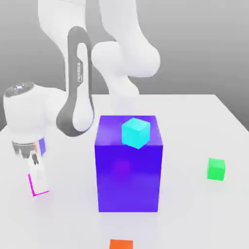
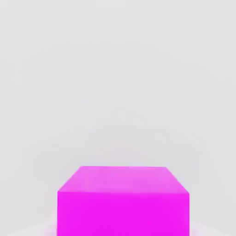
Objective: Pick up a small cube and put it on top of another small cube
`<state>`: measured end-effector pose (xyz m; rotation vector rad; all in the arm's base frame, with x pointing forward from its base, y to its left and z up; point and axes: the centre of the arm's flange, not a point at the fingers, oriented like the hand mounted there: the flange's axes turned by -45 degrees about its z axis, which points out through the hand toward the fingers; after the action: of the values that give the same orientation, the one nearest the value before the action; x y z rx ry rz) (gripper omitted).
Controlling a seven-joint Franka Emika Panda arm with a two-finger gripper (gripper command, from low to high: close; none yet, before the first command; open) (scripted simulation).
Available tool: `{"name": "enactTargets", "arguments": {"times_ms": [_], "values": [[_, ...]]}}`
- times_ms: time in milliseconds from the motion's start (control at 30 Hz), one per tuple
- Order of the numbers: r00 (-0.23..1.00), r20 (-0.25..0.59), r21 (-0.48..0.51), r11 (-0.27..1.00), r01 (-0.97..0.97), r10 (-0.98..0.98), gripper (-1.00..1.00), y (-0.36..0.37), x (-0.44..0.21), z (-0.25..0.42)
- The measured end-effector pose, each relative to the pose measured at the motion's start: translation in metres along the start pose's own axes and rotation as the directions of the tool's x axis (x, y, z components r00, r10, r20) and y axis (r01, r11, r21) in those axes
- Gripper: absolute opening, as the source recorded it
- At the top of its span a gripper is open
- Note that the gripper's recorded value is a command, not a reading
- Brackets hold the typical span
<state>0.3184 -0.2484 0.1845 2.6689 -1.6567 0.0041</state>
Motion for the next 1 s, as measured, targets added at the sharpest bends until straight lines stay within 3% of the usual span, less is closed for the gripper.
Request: {"name": "enactTargets", "arguments": {"times_ms": [400, 667, 1000], "values": [[0.942, -0.333, 0.149, 0.985, 0.089, -0.035, -1.0, -0.06, 0.064, -0.13], [0.942, -0.307, 0.252, 0.943, 0.217, -0.135, -1.0, -0.216, -0.077, -0.159], [0.965, -0.186, 0.288, 0.929, 0.231, -0.183, -1.0, -0.285, -0.295, -0.153]]}}
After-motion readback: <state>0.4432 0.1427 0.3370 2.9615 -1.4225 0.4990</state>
